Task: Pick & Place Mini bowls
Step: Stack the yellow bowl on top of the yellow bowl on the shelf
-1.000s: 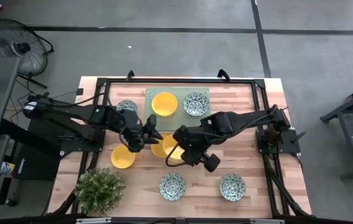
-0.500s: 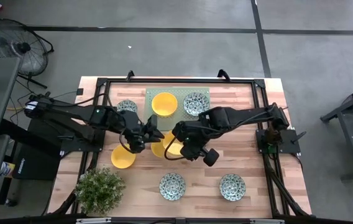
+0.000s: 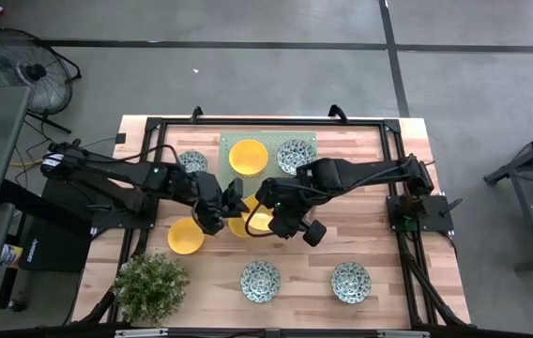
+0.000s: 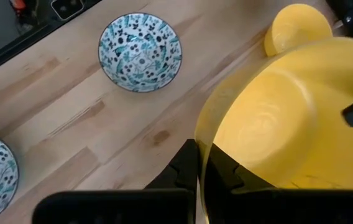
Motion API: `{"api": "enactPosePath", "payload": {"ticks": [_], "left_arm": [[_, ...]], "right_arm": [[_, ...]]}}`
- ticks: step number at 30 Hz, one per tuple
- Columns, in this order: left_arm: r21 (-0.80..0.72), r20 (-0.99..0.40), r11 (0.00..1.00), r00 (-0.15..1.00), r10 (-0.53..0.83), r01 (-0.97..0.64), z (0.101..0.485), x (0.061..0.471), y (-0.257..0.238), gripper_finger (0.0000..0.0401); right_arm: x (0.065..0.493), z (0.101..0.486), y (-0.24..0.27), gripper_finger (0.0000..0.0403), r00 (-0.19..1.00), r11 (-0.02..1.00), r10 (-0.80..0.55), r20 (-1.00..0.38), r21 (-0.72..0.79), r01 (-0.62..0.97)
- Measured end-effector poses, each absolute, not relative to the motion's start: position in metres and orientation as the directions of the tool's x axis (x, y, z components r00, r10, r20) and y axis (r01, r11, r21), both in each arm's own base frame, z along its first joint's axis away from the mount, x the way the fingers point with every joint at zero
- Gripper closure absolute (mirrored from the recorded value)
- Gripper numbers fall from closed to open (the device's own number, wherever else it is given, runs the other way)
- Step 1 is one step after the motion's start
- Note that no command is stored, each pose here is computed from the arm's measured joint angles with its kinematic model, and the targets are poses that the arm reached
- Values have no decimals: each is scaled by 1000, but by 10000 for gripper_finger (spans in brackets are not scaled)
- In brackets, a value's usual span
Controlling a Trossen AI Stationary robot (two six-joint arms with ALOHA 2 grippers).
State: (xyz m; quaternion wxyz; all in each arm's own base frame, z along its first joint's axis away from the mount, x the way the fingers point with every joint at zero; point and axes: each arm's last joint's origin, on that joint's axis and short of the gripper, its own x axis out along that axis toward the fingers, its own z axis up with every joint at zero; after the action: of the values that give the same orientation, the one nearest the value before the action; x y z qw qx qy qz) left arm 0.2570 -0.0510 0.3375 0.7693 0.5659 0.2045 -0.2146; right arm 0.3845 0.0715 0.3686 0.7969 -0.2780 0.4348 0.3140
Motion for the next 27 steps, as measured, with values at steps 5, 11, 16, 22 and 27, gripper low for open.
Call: {"api": "enactPosePath", "payload": {"ticks": [5, 11, 16, 22, 27], "left_arm": [[775, -569, 265, 816, -102, 573, 337, 256, -51, 350], [765, -585, 262, 805, -103, 589, 334, 255, -51, 387], [753, -604, 262, 792, -92, 604, 332, 254, -50, 396], [748, -606, 268, 790, -96, 607, 332, 254, -51, 400], [760, -591, 277, 803, -79, 588, 334, 255, -50, 401]], "right_arm": [[384, 369, 71, 403, 426, 648, 254, -868, -174, -741], [385, 369, 71, 402, 432, 650, 251, -866, -181, -739], [386, 370, 70, 389, 453, 688, 201, -868, -204, -696], [388, 375, 70, 321, 504, 718, 209, -838, -218, -661], [388, 383, 70, 245, 553, 758, 196, -810, -233, -610]]}}
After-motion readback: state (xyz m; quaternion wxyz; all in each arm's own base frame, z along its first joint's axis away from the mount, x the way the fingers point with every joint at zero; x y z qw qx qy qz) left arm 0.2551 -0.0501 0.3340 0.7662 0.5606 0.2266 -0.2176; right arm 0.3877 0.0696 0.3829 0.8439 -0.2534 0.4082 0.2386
